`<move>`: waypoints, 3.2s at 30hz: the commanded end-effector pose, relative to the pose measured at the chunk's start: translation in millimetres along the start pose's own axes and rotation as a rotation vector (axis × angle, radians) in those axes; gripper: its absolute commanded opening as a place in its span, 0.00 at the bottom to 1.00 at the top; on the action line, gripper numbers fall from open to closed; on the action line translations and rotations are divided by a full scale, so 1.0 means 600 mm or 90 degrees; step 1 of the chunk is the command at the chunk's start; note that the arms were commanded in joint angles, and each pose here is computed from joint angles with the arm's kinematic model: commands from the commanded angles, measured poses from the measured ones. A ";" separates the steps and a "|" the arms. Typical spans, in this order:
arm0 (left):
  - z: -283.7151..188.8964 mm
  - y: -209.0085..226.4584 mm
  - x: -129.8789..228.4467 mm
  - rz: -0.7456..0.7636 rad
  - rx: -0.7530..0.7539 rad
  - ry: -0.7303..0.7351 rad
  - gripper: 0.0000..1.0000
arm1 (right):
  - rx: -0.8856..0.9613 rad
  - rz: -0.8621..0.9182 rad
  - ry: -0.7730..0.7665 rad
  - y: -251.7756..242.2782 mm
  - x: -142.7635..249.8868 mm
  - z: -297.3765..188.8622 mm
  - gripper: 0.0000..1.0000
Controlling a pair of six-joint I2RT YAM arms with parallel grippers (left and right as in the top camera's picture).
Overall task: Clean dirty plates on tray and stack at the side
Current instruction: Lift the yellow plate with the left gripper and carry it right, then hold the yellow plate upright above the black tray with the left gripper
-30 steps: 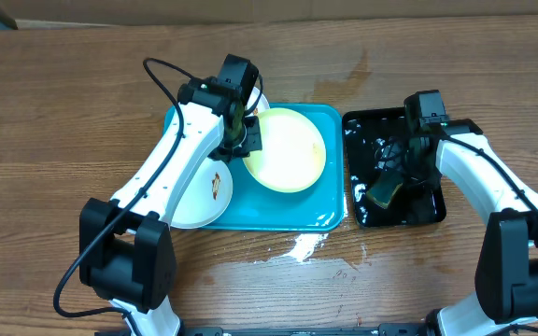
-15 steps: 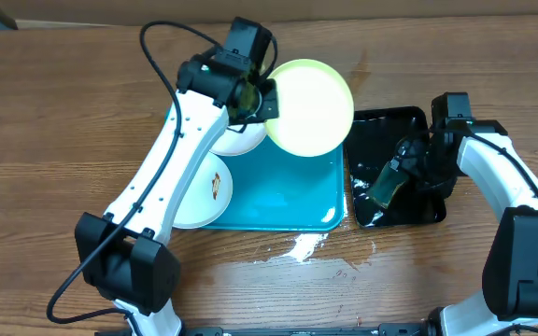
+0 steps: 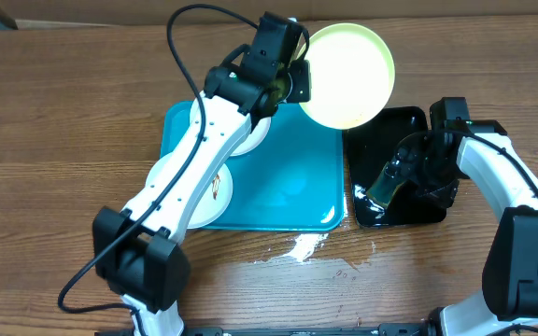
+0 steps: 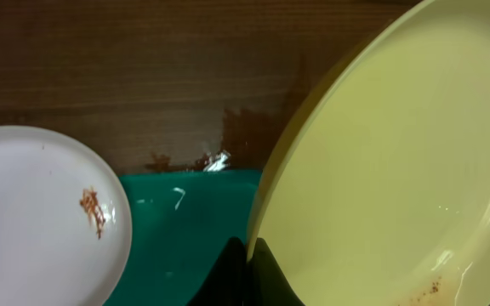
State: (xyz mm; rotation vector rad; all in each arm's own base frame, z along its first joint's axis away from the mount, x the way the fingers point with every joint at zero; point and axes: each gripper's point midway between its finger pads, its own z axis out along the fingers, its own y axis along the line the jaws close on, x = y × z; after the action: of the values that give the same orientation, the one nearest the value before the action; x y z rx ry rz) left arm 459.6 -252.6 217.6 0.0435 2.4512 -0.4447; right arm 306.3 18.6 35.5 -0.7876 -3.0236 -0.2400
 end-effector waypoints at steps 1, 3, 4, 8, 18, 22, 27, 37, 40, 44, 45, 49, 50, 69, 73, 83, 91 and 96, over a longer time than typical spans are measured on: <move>0.032 -0.019 -0.007 0.038 0.005 -0.018 0.04 | -0.002 -0.005 0.003 0.001 0.002 0.002 0.98; 0.041 -0.033 -0.010 0.053 0.013 -0.031 0.04 | -0.002 -0.005 0.002 0.002 0.001 0.002 0.98; 0.044 -0.042 -0.013 0.063 0.016 -0.041 0.04 | -0.002 -0.005 0.002 0.002 0.001 0.002 0.98; 0.060 -0.080 -0.013 0.088 0.027 -0.074 0.04 | -0.001 -0.005 0.001 0.001 0.001 0.002 0.99; 0.106 -0.161 -0.008 0.223 0.026 -0.162 0.04 | 0.001 -0.004 0.004 0.000 0.002 0.002 1.00; 0.119 -0.168 -0.008 0.275 -0.008 -0.189 0.04 | 0.001 -0.004 0.005 0.000 0.003 0.002 1.00; 0.120 -0.179 -0.011 0.329 -0.019 -0.210 0.04 | 0.001 -0.004 0.005 0.000 0.003 0.002 1.00; 0.083 -0.228 -0.034 0.414 -0.071 -0.306 0.04 | -0.003 -0.006 0.001 0.007 -0.004 -0.015 1.00; 0.071 -0.225 -0.041 0.413 -0.119 -0.330 0.04 | -0.005 -0.030 -0.005 0.016 -0.011 -0.045 1.00; 0.068 -0.234 -0.039 0.413 -0.111 -0.336 0.04 | -0.015 -0.045 -0.035 0.030 -0.027 -0.089 1.00; 0.068 -0.234 -0.039 0.414 -0.112 -0.335 0.04 | -0.002 -0.046 -0.057 0.026 -0.036 -0.103 1.00; 0.069 -0.232 -0.039 0.414 -0.114 -0.333 0.04 | 0.030 -0.044 -0.072 0.011 -0.041 -0.106 1.00; 0.069 -0.232 -0.039 0.414 -0.114 -0.333 0.04 | 0.031 -0.043 -0.069 0.010 -0.039 -0.106 1.00; 0.057 -0.227 -0.060 0.390 -0.136 -0.368 0.04 | 0.100 -0.031 -0.151 -0.035 -0.077 -0.052 1.00; 0.057 -0.226 -0.059 0.391 -0.136 -0.367 0.04 | 0.093 -0.023 -0.136 -0.039 -0.068 -0.041 0.99; 0.057 -0.226 -0.059 0.391 -0.137 -0.366 0.04 | 0.039 -0.023 -0.045 -0.022 -0.016 -0.028 0.96; 0.057 -0.226 -0.059 0.391 -0.137 -0.366 0.04 | 0.010 -0.027 -0.009 -0.010 0.004 -0.026 0.96; 0.057 -0.225 -0.059 0.391 -0.138 -0.366 0.04 | 0.013 -0.027 0.003 -0.012 0.011 -0.026 0.96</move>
State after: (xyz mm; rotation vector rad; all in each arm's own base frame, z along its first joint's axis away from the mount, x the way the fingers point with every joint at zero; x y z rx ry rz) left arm 484.8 -393.1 239.6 0.5133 1.8096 0.0616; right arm 297.6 3.9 45.6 -0.7309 -3.0373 -0.1358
